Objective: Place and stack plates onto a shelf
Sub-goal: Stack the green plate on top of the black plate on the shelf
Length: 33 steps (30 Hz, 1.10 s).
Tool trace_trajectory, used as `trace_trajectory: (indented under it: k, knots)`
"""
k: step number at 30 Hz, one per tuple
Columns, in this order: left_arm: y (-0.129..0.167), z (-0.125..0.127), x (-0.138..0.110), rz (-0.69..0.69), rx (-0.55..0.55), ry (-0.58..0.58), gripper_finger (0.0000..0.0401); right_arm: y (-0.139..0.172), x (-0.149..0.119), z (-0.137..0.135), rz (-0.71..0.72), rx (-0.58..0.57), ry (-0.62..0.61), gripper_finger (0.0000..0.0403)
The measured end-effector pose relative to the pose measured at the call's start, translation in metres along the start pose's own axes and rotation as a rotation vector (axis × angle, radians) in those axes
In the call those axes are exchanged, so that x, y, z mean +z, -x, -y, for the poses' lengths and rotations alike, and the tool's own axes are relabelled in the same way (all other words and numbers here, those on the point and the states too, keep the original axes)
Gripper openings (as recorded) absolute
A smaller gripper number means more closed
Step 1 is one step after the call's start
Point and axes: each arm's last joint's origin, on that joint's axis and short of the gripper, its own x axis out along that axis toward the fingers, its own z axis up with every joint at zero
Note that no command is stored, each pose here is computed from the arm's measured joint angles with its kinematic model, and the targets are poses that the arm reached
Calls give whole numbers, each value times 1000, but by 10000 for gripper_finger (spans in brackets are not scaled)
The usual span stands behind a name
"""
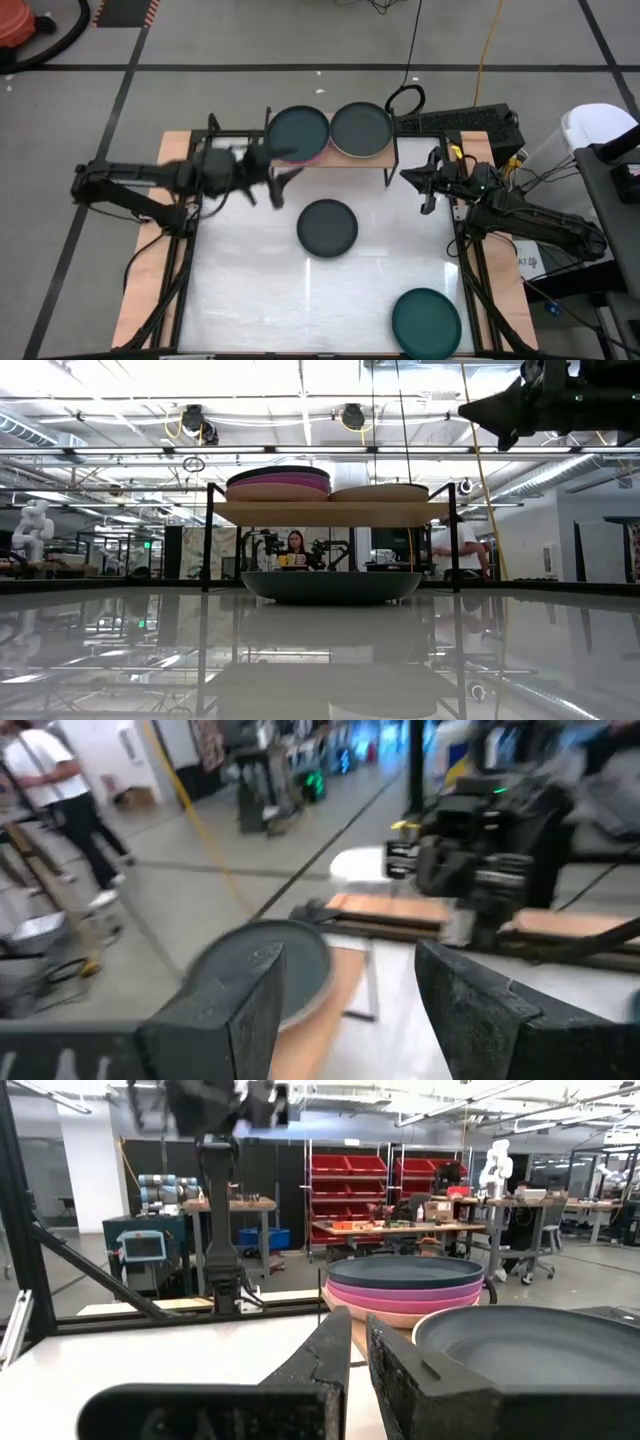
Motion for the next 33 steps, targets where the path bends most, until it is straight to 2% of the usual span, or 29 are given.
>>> trace_trajectory:
  k: [4,8,12,16,19,22,27,33]
  knots:
    - [16,11,-47,136,-39,81,227,-3,12,0,18,1,5,20]
    - [24,14,-79,244,-46,144,227,-10,38,1,48,9,11,20]
    - [24,17,-107,262,-54,170,228,-23,69,0,-15,78,2,20]
    - [21,18,-125,230,-41,180,228,-39,89,0,-159,146,-35,20]
    - [20,16,-125,232,-27,191,228,-49,86,-2,-323,211,-81,20]
    - [20,16,-126,227,-25,185,228,-55,69,-7,-487,282,-131,20]
    - [19,16,-128,206,-24,172,228,-58,46,-32,-711,401,-166,20]
    - [18,14,-128,201,-14,168,228,-56,30,-57,-879,384,-96,20]
